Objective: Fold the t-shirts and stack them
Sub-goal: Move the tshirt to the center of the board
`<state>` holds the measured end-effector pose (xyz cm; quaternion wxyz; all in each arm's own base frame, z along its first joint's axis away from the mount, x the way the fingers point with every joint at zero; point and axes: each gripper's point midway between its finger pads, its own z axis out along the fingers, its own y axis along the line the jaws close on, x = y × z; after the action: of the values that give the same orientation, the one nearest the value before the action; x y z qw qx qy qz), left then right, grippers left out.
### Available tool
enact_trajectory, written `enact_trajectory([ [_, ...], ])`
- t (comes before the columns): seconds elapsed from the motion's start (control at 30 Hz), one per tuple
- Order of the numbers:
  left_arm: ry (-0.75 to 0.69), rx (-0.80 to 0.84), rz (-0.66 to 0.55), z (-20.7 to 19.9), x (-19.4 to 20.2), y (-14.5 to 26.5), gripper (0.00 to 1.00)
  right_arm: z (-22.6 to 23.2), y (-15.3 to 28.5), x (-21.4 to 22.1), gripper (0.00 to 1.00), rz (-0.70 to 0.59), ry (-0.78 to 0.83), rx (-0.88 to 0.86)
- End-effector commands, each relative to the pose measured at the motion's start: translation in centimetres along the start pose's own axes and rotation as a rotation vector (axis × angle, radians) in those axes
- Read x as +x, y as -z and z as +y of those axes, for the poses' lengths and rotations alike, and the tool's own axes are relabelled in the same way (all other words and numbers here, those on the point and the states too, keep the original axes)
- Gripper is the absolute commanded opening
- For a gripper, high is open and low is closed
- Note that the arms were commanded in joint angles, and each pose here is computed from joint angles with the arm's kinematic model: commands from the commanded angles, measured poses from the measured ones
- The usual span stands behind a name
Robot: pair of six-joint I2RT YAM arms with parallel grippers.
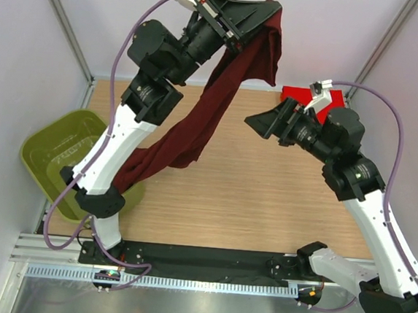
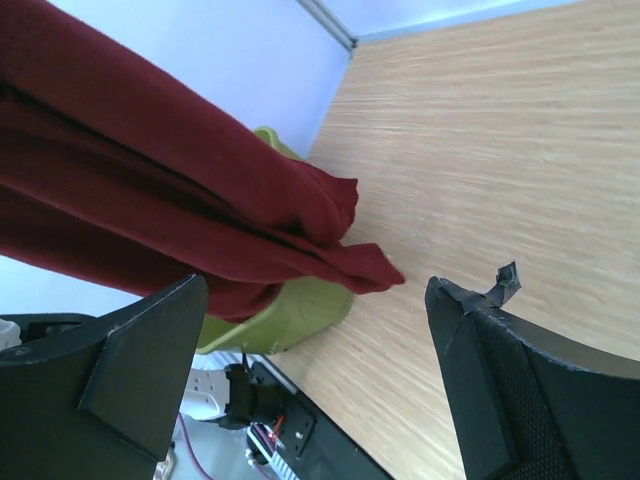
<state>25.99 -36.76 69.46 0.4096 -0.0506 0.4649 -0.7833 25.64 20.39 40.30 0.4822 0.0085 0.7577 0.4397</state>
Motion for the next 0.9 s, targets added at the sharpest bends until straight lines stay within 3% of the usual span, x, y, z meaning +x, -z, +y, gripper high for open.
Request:
enact_trajectory([
  [0.0, 0.040, 0.150, -0.062, -4.9, -1.4, 0.3, 0.00, 2.6, -2.1, -1.0, 0.98, -0.034, 0.056, -0.153],
  [0.27, 0.071, 0.134, -0.078, -4.3, -1.7, 0.0, 0.00, 6.5, -6.3, 3.4, 0.97, 0.047, 0.176, -0.332],
  [0.43, 0.058, 0.118, -0.092, -5.0, -2.2, 0.7, 0.00, 7.1, -9.0, 4.3, 0.93, -0.022, 0.181, -0.332],
  [0.53, 0.049, 0.101, -0.092, -5.2, -2.4, 1.4, 0.00, 6.6, -10.8, 4.7, 0.80, -0.033, 0.170, -0.304],
  [0.57, 0.045, 0.094, -0.094, -5.1, -2.6, 1.6, 0.00, 6.7, -11.3, 4.4, 0.48, -0.035, 0.166, -0.294],
  [0.6, 0.038, 0.059, -0.095, -3.7, -2.8, 1.6, 0.00, 6.1, -11.4, 4.7, 0.33, -0.011, 0.176, -0.260],
  [0.63, 0.032, 0.059, -0.101, -4.5, -3.3, 2.3, 0.00, 6.4, -11.2, 3.2, 0.01, -0.047, 0.190, -0.229],
  [0.7, 0.000, 0.012, -0.094, -2.6, -4.3, 3.0, 0.00, 3.5, -10.1, 3.0, 0.01, -0.010, 0.232, -0.053],
  [0.77, -0.049, -0.046, -0.094, -1.8, -5.1, 4.1, 0.00, 1.3, -7.9, -1.2, 0.01, -0.142, 0.254, 0.158],
  [0.87, -0.115, -0.236, -0.088, 3.2, -6.1, 6.0, 0.00, -0.8, -2.3, -5.8, 0.01, -0.289, 0.239, 0.383],
])
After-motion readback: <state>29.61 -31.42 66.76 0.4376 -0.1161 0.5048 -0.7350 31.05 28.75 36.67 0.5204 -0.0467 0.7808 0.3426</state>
